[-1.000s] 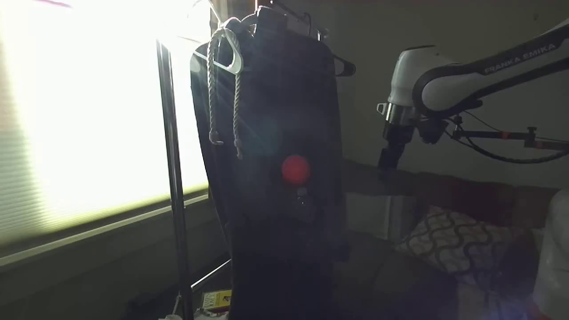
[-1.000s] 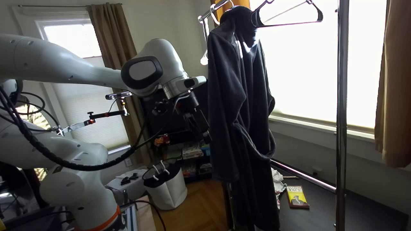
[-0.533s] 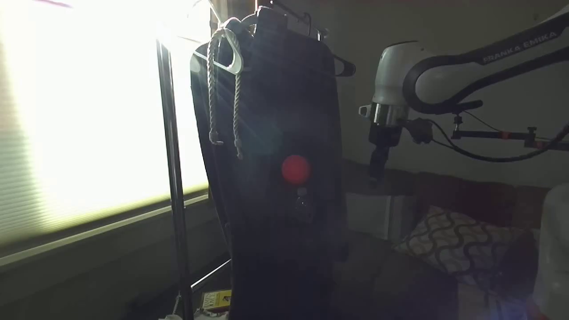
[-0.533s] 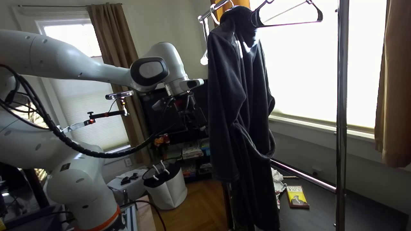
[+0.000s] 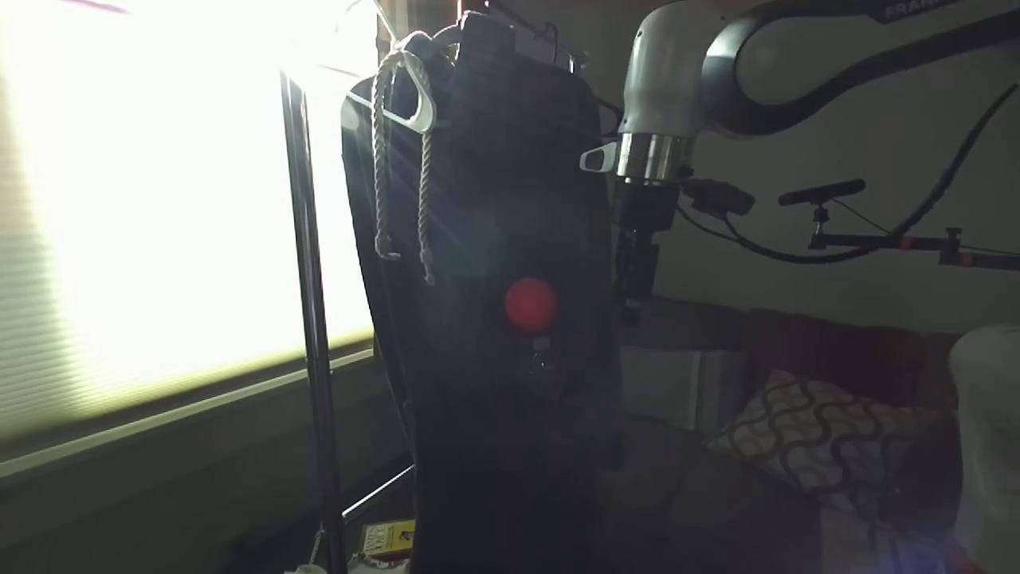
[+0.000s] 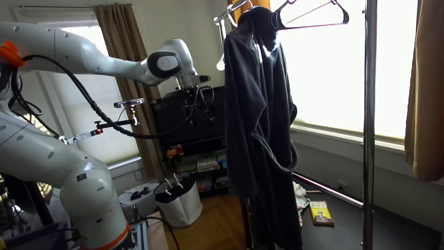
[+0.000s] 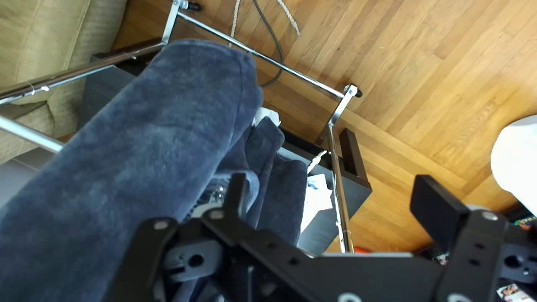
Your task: Take the bottle out of the coat and place it on the bench
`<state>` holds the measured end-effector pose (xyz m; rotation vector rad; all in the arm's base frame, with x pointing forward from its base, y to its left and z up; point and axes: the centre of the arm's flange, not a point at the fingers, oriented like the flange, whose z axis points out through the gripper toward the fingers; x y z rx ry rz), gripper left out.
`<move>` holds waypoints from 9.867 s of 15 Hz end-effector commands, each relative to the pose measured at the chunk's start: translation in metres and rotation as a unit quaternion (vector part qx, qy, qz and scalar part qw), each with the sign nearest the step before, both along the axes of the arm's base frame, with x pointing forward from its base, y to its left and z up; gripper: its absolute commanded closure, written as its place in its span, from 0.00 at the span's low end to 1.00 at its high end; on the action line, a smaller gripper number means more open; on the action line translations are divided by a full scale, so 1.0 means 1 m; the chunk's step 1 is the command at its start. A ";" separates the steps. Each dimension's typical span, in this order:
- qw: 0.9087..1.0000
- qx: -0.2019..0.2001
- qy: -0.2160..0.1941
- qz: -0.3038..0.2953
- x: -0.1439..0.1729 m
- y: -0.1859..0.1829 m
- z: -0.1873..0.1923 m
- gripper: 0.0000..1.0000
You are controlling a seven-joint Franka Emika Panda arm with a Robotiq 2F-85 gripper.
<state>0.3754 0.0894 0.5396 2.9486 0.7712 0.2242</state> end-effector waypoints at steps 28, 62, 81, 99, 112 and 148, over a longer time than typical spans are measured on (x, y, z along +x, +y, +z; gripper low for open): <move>0.924 -0.044 -0.103 -0.365 0.144 -0.020 -0.068 0.18; 0.930 0.012 -0.121 -0.346 0.162 -0.100 -0.078 0.14; 0.931 0.015 -0.099 -0.351 0.178 -0.087 -0.083 0.92; 0.921 0.013 -0.211 -0.326 0.015 -0.016 0.082 0.92; 0.901 0.145 -0.073 -0.402 -0.012 -0.087 -0.074 0.92; 0.857 0.171 -0.109 -0.474 0.105 -0.354 -0.358 0.92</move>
